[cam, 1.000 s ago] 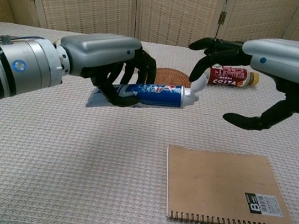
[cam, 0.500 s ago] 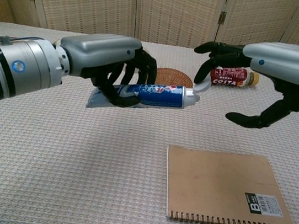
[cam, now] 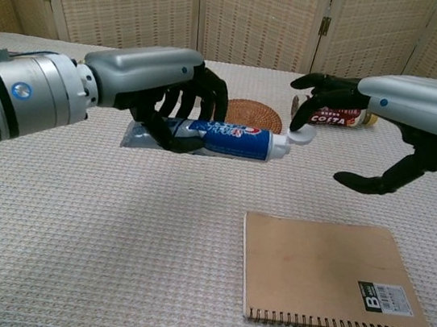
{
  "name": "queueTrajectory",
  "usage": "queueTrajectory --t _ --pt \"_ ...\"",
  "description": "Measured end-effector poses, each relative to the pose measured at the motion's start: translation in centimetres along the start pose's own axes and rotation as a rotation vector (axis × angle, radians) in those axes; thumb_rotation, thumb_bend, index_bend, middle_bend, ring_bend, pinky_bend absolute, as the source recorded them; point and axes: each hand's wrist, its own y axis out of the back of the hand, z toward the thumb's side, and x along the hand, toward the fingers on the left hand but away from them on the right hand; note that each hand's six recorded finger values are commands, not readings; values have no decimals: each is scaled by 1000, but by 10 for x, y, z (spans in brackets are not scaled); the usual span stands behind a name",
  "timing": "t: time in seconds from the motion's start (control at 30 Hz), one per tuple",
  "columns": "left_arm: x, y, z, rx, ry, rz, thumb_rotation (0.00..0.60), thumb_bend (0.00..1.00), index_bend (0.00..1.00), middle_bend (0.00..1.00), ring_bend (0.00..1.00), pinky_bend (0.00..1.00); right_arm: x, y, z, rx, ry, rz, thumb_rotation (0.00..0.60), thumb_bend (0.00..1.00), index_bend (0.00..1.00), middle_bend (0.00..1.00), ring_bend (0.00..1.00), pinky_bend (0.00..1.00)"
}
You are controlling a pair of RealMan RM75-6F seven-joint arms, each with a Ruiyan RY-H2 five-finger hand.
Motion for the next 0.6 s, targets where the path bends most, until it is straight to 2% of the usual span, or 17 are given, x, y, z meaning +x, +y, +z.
queueTrajectory --t 0.37,0.6 --pt "1 1 1 -38 -7 8 600 719 731 781 690 638 1 -3 -7 -16 -14 2 600 441 273 0 0 0" --pt "1 2 4 -122 -8 3 600 719 731 781 691 638 -1 -5 -6 -36 -6 -5 600 442 273 0 0 0"
